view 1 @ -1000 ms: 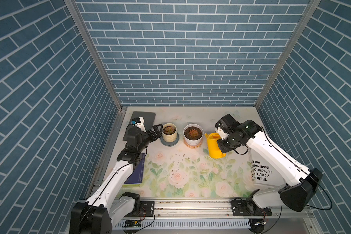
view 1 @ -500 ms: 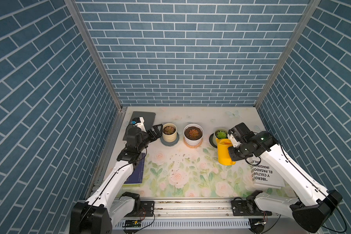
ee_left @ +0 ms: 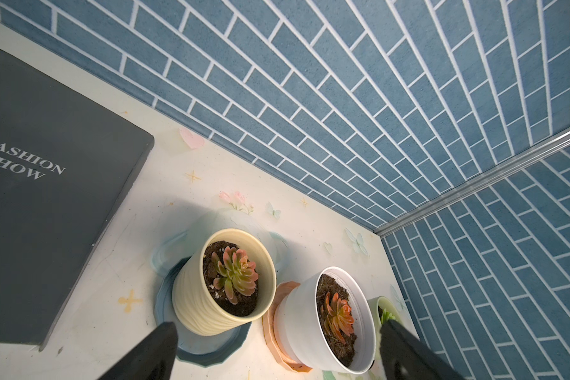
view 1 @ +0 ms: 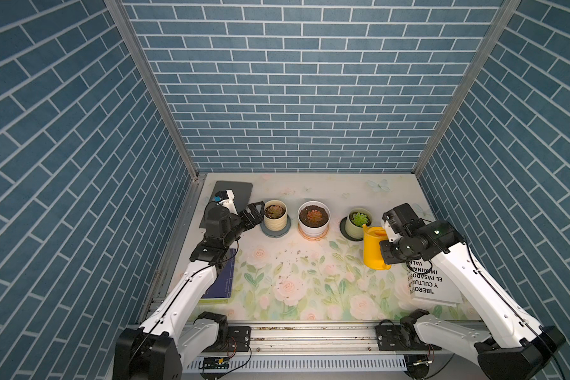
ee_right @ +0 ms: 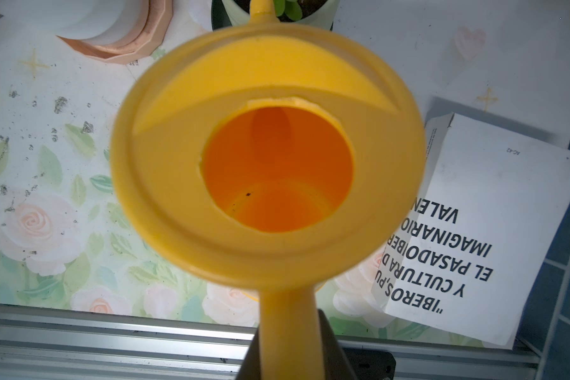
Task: Water the succulent around the soil edge
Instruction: Place the watering can at the center of the board.
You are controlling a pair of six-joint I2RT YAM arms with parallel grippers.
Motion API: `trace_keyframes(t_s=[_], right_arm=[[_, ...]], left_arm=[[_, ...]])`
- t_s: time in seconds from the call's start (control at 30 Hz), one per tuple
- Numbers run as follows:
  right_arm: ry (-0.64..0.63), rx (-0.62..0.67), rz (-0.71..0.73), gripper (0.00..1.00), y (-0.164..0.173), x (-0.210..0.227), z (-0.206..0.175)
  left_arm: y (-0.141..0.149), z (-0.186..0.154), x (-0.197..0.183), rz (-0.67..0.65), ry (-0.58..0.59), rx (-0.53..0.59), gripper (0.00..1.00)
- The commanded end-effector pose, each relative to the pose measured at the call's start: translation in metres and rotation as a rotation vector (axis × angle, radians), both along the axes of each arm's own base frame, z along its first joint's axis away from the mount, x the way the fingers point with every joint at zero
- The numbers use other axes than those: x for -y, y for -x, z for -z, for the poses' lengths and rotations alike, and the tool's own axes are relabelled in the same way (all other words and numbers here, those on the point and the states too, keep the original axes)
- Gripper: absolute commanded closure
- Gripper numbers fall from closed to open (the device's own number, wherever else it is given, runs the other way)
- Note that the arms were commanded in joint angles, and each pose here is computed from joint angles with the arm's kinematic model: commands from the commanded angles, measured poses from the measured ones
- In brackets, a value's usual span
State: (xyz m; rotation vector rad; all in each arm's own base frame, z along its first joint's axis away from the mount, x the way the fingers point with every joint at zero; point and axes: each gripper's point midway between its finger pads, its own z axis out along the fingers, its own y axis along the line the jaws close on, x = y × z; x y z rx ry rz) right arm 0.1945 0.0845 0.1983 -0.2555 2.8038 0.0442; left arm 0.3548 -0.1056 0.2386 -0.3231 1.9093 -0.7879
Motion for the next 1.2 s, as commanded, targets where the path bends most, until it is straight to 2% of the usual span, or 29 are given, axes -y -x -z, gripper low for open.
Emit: trace_keyframes(t_s=[0.0, 0.27, 0.47, 0.73, 0.83, 0.97, 1.17], right_arm=[[-0.019, 0.027, 0.015, 1.0, -0.001, 0.001, -0.001], [-0.177, 0.138, -0.061, 1.0, -0.02, -0.036, 0.001], [-0.171, 0.238, -0.169, 1.0, -0.021, -0.08, 0.007], [-0.195, 0.463, -0.286, 1.0, -0.021, -0.141, 0.02], [-0.168, 0.544, -0.311, 1.0, -0.019, -0.159, 0.029], [-0.11, 0.629, -0.339, 1.0, -0.016, -0.168, 0.048], [-0.212, 0.705, -0.405, 1.0, -0.002, -0.177, 0.06]], left_arm=[[0.0, 0.002, 0.002, 0.012, 0.0, 0.004, 0.0], [-0.001, 0.0, 0.0, 0.0, -0.017, 0.006, 0.0], [-0.001, -0.005, -0.003, -0.007, -0.033, 0.021, 0.0], [0.001, -0.015, -0.007, -0.028, -0.055, 0.06, 0.0], [0.001, -0.016, -0.009, -0.035, -0.065, 0.064, 0.0], [0.001, -0.017, -0.011, -0.044, -0.069, 0.072, 0.0], [0.001, -0.016, -0.012, -0.049, -0.075, 0.069, 0.0]])
